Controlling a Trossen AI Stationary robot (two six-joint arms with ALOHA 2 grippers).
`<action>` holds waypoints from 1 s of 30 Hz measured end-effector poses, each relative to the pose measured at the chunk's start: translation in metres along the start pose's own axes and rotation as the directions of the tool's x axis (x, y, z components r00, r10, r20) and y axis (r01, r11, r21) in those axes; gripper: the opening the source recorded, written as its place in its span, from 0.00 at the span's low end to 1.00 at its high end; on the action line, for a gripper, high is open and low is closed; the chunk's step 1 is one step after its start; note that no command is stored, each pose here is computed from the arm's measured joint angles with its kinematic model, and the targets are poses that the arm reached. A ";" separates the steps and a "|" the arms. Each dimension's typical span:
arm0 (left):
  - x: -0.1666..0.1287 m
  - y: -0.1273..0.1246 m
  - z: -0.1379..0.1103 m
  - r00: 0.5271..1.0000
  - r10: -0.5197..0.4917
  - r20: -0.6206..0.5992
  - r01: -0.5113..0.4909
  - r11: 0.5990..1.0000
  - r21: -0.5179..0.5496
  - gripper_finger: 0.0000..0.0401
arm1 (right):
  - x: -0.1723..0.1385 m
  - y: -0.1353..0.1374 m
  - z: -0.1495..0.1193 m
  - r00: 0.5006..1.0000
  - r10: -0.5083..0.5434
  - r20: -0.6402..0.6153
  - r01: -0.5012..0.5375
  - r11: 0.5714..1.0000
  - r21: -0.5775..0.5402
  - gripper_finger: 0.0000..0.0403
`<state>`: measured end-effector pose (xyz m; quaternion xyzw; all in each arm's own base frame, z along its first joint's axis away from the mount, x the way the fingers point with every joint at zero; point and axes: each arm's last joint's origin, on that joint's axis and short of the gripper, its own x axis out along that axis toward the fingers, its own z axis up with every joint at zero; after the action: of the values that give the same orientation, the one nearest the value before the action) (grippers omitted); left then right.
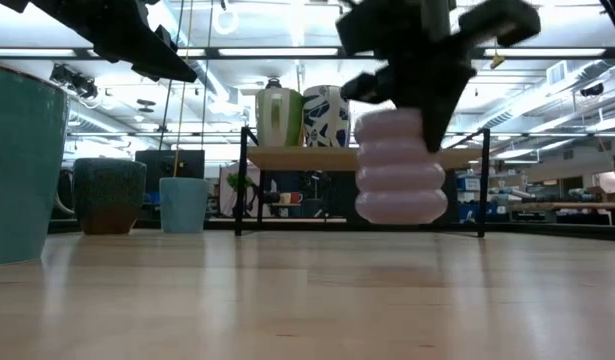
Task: Place coffee mugs
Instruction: Put the purple mug on the shelf
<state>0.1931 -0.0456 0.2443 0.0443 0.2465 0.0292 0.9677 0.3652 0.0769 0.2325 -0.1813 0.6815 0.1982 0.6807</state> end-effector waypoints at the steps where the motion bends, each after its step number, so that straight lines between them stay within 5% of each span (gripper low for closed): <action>1: 0.000 0.000 0.000 1.000 0.000 0.000 0.000 1.000 0.001 0.27 | 0.002 -0.003 -0.003 1.000 0.006 -0.012 -0.006 1.000 -0.015 0.11; 9: 0.000 0.000 0.000 1.000 0.001 -0.001 -0.001 0.999 0.036 0.27 | 0.017 -0.027 -0.018 0.998 0.057 -0.026 -0.059 0.993 -0.103 0.11; 20: 0.000 0.000 0.000 1.000 0.002 -0.001 -0.002 1.000 0.026 0.27 | 0.025 -0.035 -0.035 0.999 -0.010 0.036 0.017 0.980 -0.199 0.11; 30: 0.000 0.003 0.000 0.995 0.099 0.006 -0.099 0.995 0.027 0.27 | 0.022 -0.037 -0.051 0.999 -0.019 0.042 0.029 0.971 -0.236 0.13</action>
<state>0.1929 -0.0428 0.2447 0.0698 0.2423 0.0736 0.9649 0.3407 0.0189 0.2097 -0.2653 0.6372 0.2733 0.6701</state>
